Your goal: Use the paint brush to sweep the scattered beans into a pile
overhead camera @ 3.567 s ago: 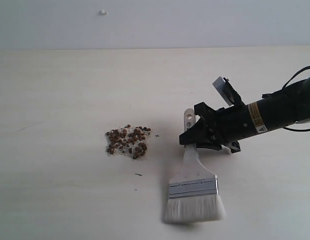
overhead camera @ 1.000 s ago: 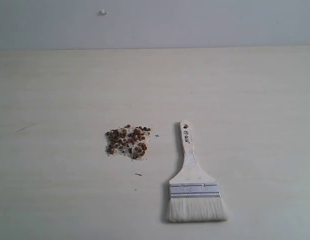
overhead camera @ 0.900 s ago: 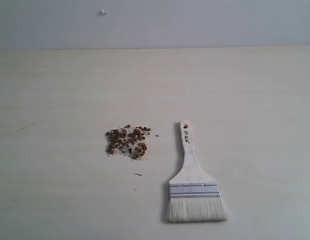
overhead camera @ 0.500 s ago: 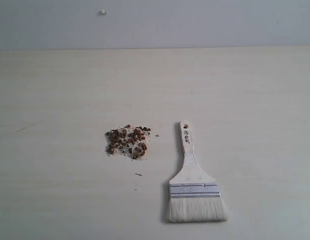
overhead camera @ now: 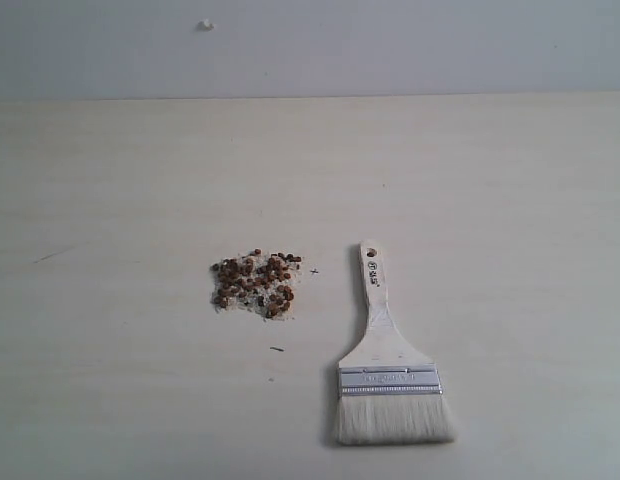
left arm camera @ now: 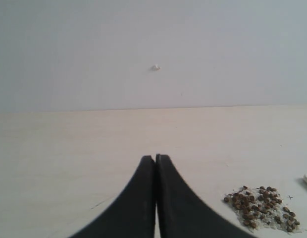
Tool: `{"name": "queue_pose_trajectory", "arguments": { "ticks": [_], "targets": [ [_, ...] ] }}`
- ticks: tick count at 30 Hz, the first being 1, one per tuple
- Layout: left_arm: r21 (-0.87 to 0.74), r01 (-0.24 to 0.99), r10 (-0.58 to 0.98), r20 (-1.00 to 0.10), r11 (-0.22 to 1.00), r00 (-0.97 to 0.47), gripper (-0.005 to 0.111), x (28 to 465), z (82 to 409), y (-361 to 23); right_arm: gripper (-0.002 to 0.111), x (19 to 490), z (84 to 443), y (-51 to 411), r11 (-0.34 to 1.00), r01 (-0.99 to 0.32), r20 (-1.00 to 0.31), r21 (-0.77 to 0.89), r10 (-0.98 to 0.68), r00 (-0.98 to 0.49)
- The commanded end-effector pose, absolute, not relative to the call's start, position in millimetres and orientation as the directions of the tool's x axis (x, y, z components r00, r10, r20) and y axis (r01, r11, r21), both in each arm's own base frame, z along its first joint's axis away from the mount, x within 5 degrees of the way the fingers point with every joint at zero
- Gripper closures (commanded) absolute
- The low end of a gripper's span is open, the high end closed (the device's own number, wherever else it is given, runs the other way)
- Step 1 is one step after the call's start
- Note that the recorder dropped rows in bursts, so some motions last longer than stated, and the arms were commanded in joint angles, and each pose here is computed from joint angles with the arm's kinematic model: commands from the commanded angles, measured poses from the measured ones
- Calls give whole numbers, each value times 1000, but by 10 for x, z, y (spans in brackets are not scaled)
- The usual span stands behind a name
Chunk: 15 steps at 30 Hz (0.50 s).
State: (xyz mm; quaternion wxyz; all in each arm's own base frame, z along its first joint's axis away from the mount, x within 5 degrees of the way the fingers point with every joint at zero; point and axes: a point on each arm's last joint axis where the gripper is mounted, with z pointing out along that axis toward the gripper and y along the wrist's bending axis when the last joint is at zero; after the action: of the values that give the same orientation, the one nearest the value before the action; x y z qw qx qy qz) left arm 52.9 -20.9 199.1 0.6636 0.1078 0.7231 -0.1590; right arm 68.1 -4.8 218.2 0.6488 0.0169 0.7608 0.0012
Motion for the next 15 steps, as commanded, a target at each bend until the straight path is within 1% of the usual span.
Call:
{"name": "queue_pose_trajectory", "arguments": {
  "ticks": [1,6,12,15],
  "targets": [
    [-90,373,-61,-994,923,-88,107,522,1999,-210,108,612,2127,-25,1000,-18,-990,-25,-28,-136],
    [-90,373,-61,-994,923,-88,107,522,1999,-210,108,553,2013,-35,998,-18,-993,-59,-61,-101],
    [-90,373,-59,-994,924,-92,107,522,1995,-210,108,561,1941,-41,996,-13,-989,-84,-85,-122],
    [-90,373,-59,-994,924,-92,107,522,1995,-210,108,554,1900,-65,996,8,-982,-92,-89,-169]
  ]
}}
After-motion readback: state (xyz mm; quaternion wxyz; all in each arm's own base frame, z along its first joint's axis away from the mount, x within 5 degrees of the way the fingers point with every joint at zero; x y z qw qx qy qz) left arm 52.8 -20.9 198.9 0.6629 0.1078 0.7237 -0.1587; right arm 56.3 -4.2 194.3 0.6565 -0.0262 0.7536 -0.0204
